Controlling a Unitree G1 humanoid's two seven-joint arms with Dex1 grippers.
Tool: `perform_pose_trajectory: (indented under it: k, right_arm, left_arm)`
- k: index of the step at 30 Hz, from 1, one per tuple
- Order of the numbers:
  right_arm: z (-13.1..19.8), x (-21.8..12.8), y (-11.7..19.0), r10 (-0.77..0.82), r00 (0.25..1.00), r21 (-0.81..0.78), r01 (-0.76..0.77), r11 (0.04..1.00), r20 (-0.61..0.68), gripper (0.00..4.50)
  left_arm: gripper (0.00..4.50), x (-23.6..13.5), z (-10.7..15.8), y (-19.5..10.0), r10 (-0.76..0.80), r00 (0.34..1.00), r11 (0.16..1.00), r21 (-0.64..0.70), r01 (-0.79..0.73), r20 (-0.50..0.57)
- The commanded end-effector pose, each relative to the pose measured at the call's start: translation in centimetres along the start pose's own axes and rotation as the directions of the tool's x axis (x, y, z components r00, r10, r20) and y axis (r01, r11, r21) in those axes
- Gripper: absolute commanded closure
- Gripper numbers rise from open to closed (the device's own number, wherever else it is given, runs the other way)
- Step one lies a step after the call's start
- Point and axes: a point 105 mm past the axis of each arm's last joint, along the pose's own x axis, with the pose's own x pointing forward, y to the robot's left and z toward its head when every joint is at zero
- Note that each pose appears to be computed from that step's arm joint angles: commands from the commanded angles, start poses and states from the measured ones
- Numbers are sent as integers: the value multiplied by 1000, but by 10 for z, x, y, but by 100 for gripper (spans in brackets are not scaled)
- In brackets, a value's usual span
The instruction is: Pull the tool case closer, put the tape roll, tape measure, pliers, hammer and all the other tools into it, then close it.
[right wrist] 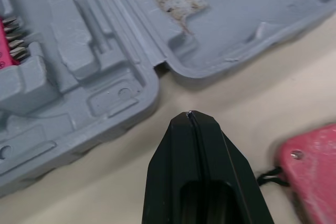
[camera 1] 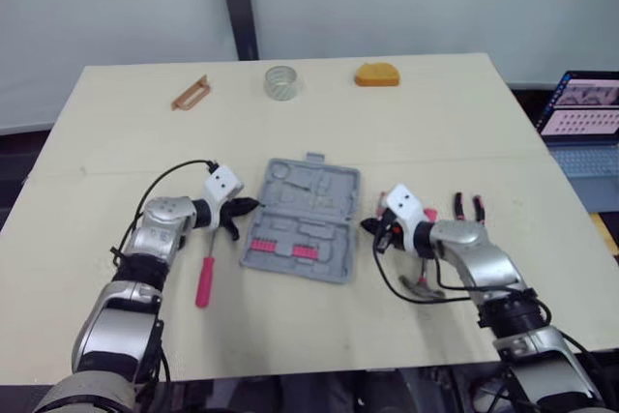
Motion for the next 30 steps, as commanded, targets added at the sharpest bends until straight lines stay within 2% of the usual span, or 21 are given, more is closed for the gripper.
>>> perform_pose_trajectory:
  k: [1,12,19,30]
  right_arm:
    - [12,1,-1,-13,1000,-30,14,999,28,450]
    - [13,8,3,-3,999,-19,4,1000,36,450]
    - [16,10,21,87,994,-19,-86,996,66,450]
    - [0,-13,52,250,968,-4,-250,968,36,450]
  left_arm:
    - [440,2,2,3,7,1000,999,38,-7,-5]
    - [440,7,-5,-8,-50,998,998,38,51,-23]
    - [440,1,-6,-21,-119,993,993,24,119,-3]
    - [440,-45,-37,-68,-239,963,970,17,243,-121]
